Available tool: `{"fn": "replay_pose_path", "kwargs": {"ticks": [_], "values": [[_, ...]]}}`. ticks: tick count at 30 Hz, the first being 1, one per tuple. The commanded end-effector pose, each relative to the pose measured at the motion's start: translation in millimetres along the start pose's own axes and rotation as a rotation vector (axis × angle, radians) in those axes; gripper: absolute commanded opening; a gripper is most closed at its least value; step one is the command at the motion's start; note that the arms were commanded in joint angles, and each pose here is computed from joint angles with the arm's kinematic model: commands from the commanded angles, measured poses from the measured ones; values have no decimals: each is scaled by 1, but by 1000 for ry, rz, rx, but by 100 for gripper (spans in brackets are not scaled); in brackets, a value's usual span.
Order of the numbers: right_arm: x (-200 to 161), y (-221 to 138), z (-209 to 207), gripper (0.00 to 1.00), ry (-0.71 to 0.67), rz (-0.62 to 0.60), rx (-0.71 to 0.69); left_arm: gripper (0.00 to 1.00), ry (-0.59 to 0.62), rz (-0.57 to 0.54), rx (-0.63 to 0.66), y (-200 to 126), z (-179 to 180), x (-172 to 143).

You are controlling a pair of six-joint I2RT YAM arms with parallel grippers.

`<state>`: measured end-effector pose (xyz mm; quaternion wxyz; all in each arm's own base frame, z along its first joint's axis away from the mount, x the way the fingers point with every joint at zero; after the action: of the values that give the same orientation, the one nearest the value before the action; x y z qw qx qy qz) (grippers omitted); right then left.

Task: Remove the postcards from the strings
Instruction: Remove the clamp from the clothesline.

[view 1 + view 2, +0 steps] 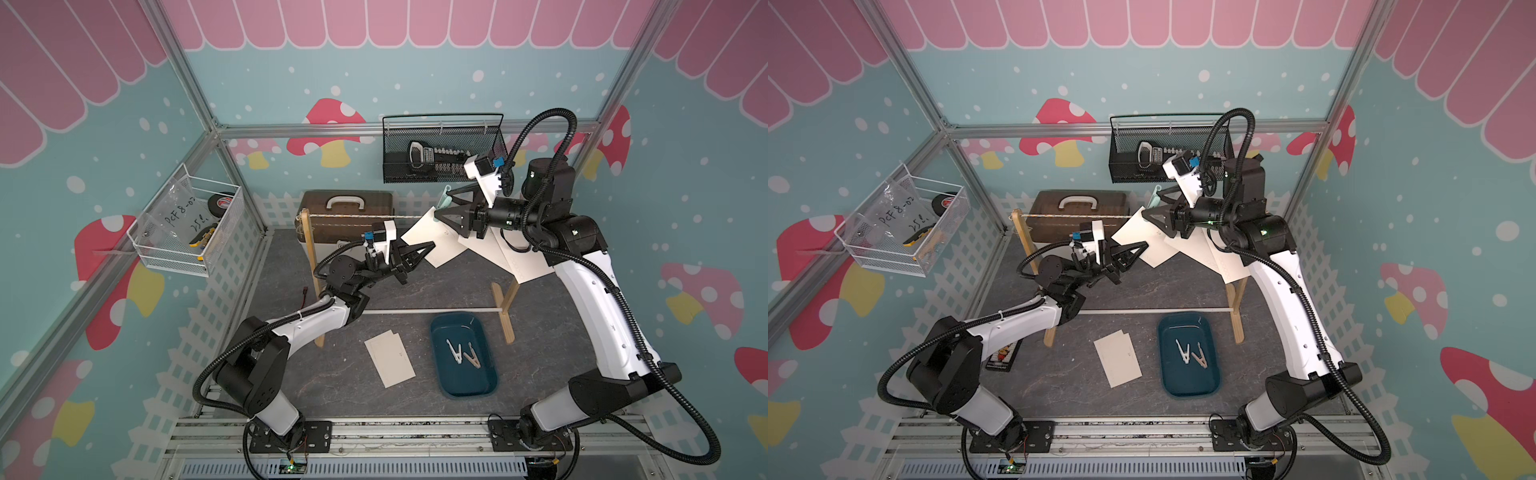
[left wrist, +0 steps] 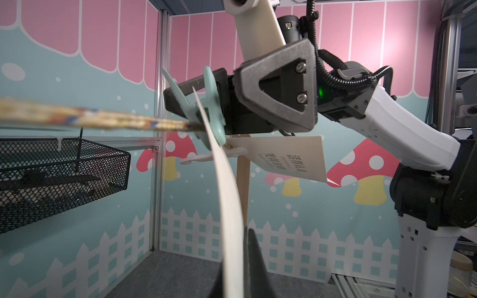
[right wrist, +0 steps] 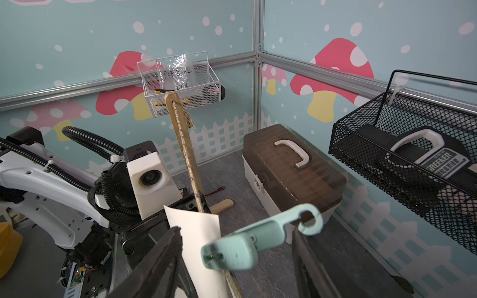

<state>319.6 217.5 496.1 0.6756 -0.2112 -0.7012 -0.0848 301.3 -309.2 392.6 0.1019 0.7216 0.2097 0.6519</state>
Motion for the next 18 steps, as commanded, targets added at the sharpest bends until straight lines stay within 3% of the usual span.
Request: {"fn": "replay_pose_path", "kwargs": {"ticks": [1, 18], "values": [[13, -4, 7, 67, -29, -47, 46, 0, 18, -20, -44, 4, -5, 10], [21, -14, 25, 62, -92, -100, 109, 0, -12, -8, -51, 4, 1, 7]]}}
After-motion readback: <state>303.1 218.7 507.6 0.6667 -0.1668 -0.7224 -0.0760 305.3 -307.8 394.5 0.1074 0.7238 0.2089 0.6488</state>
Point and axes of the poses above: each gripper's point midway between its finger pads, its own y axis out along the fingers, its own z axis along the line the jaws close on, x = y × z, the point moved 3 cm from there along -y, back along the fingers, and after that the axes turned 6 degrees about -y, right-handed, at the moved point
